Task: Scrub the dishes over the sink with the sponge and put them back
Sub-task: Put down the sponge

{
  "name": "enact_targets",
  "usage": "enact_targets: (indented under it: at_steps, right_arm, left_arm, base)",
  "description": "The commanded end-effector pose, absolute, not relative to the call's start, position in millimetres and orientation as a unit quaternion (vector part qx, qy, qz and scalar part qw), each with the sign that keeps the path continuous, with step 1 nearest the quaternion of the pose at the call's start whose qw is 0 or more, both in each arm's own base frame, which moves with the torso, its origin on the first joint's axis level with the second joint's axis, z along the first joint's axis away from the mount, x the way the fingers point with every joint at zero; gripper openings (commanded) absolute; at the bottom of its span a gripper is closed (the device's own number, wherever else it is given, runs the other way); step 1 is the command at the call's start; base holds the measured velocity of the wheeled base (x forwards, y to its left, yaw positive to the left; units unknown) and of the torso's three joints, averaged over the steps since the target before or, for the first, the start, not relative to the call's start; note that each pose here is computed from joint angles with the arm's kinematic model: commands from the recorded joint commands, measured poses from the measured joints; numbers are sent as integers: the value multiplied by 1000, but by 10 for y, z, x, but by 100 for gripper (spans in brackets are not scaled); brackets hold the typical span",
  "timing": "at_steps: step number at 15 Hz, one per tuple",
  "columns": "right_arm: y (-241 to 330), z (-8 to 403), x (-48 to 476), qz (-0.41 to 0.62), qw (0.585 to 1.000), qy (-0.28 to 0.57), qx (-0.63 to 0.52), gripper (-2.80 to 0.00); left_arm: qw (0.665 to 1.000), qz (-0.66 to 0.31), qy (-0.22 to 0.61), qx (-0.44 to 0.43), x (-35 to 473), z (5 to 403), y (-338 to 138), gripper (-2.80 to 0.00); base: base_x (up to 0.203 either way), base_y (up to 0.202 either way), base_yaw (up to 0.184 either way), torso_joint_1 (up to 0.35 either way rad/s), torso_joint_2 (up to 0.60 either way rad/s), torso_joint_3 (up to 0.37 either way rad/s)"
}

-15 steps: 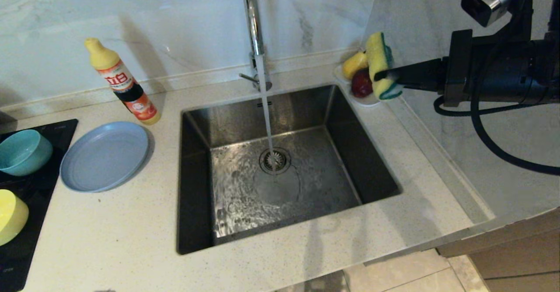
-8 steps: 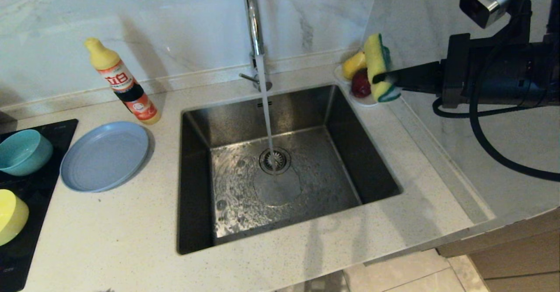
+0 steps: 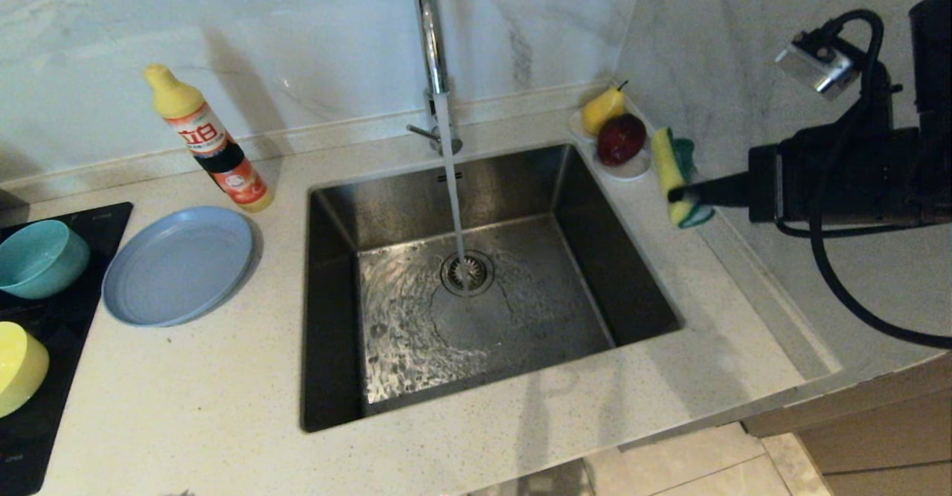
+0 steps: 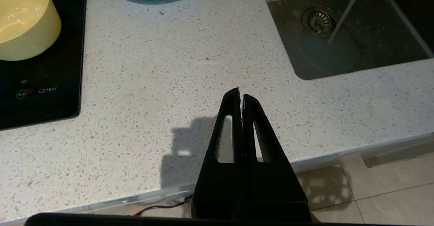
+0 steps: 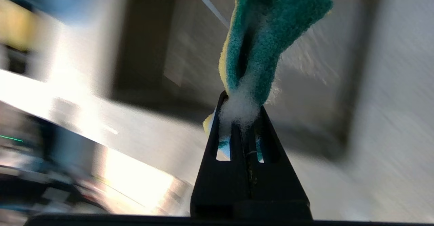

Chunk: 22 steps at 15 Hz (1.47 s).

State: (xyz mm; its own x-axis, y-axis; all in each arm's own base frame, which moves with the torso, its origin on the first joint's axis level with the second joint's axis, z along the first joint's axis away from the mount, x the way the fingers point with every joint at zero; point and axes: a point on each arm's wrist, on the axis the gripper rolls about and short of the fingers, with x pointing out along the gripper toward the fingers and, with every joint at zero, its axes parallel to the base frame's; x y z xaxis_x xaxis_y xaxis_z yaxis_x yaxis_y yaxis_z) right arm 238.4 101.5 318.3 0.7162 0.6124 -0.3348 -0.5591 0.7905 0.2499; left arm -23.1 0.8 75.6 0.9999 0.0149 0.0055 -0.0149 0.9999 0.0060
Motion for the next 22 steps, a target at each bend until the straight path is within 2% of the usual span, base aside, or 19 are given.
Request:
enact_targets:
  at_steps: [1,6,12,22]
  right_arm:
    - [989,2977,2396,270,933,237,20,-280]
    - [867,2456,2395,165,937,301,-69,-280]
    - [695,1919,2472,103,942,298,-119,-280]
    - [634,1674,2528,85,933,326,-126,-280]
  left_arm:
    - [1000,8,-2,3,-229,751,8,-280]
    - [1000,8,-2,3,-229,751,8,-280]
    - [1000,8,-2,3,-229,751,8,-280]
    - [1000,8,-2,3,-229,751,8,-280]
  base:
    - [0,0,0,0,0,0]
    - [0,0,0,0,0,0]
    - [0,0,0,0,0,0]
    - [0,0,0,0,0,0]
